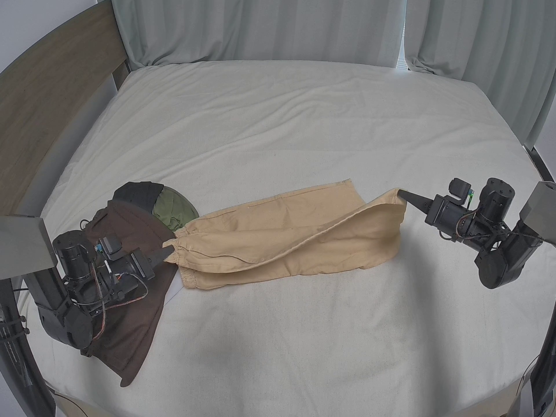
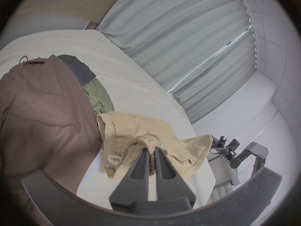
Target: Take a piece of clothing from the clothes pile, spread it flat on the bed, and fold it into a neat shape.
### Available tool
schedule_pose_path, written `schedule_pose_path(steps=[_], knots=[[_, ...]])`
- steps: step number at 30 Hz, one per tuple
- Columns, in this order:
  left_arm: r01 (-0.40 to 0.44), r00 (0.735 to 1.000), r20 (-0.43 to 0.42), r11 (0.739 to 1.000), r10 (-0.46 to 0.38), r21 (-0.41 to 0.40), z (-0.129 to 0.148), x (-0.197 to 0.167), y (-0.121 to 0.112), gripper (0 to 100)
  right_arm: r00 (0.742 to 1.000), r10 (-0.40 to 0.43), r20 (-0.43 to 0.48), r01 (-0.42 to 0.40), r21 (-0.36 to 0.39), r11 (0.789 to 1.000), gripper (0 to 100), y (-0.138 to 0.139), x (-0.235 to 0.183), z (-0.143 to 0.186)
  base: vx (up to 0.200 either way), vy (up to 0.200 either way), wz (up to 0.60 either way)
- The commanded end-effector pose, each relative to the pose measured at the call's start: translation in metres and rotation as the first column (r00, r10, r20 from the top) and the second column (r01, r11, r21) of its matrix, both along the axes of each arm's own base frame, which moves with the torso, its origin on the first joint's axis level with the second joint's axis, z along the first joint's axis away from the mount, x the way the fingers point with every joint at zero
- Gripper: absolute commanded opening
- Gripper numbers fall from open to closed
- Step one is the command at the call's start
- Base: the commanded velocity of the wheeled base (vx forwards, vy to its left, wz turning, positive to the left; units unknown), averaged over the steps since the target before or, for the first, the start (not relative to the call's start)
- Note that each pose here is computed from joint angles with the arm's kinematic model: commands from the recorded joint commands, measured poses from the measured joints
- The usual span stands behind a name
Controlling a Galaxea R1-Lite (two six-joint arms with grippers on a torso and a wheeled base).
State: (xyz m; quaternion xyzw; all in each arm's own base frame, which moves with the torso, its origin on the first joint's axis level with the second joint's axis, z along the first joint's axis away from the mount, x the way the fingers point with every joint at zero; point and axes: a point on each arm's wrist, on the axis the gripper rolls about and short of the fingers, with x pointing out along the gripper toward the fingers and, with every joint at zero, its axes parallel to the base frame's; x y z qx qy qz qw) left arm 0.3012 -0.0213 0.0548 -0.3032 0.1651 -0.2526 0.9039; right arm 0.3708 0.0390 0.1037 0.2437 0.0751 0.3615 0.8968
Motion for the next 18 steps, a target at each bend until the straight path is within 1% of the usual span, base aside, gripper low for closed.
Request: schedule_pose_path(steps=[1,12,16,18], knots=[[-0.007,1.000,-0.016,1.000,0.007,0.000,-0.008,0.006,0.000,0,1.000,0.005,-0.013,-0.005,0.000,1.000,0,0.003,0.016,-0.009,0.000,0.000,0.00],[-0.034,0.999,-0.025,0.999,0.034,0.006,-0.018,0.016,-0.001,0,1.000,0.011,-0.027,-0.011,-0.001,1.000,0,0.007,0.040,-0.018,0.000,0.000,0.00],[-0.031,0.999,-0.044,1.000,0.031,0.007,-0.025,0.019,-0.002,0,0.999,0.023,-0.028,-0.023,-0.001,1.000,0,0.012,0.042,-0.018,0.000,0.000,0.00],[-0.029,0.999,-0.034,1.000,0.029,0.007,-0.027,0.025,-0.003,0,0.999,0.025,-0.040,-0.025,-0.002,1.000,0,0.013,0.046,-0.021,0.000,0.000,0.00]])
